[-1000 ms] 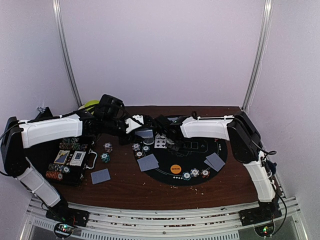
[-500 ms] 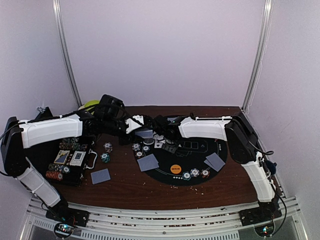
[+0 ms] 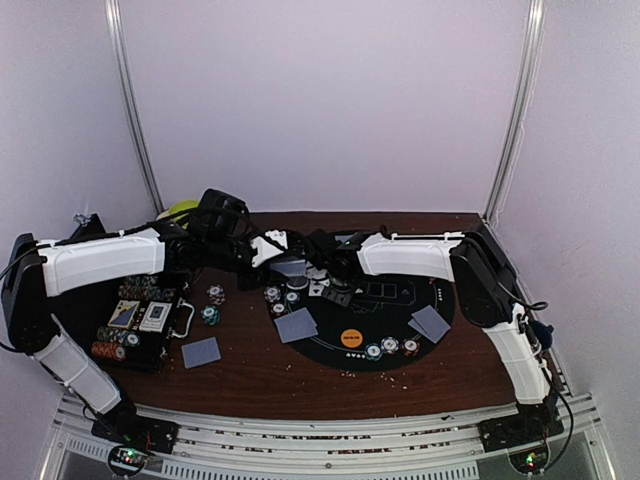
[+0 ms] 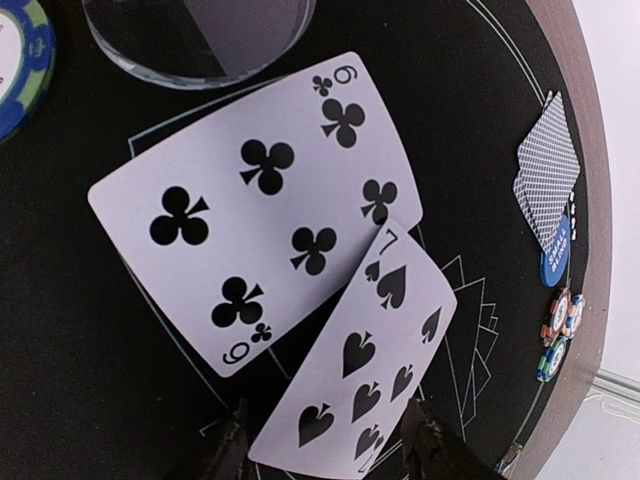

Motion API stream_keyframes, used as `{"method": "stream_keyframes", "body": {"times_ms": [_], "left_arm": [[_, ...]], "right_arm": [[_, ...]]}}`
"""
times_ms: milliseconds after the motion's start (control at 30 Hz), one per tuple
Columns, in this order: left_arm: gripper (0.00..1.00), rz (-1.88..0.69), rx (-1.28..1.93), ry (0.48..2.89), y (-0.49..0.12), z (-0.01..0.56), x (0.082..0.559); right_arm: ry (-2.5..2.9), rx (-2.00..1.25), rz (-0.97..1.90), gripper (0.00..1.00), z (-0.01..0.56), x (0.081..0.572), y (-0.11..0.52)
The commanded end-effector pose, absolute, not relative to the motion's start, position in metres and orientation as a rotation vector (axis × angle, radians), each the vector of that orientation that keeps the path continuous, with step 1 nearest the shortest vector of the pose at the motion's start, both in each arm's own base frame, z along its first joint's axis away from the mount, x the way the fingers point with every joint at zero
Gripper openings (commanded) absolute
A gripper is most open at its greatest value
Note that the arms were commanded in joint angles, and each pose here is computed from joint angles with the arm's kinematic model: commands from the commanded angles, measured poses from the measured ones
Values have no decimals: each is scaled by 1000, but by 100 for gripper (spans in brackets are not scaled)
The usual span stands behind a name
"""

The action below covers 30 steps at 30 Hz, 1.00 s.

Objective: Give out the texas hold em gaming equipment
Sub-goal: Flop the poker card in the community card area.

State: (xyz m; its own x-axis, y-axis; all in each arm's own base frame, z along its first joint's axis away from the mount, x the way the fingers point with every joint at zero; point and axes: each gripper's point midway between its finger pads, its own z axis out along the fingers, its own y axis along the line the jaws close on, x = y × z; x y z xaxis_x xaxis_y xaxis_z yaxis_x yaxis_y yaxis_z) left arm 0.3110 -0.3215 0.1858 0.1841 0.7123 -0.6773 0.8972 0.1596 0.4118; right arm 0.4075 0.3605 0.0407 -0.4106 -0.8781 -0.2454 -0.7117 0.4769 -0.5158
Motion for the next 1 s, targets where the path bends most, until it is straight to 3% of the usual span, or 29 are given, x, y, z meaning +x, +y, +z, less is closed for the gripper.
{"method": "stream_keyframes", "body": {"times_ms": [0,400,600,967], "left_arm": [[7,-278,1560,1512,-327,203,312],[7,-278,1561,1509,-327,203,312],[7,-279,1558,1508,-327,205,311],[7,-276,1555,1510,-327,205,312]], "right_arm": [[2206,-1278,-385,56,64,411,374],[2186,-1254,-335,62,77,413,382],[2206,-1242,-275,71,88,413,379],[2232,-1119,-316,80,119,437,326]]}}
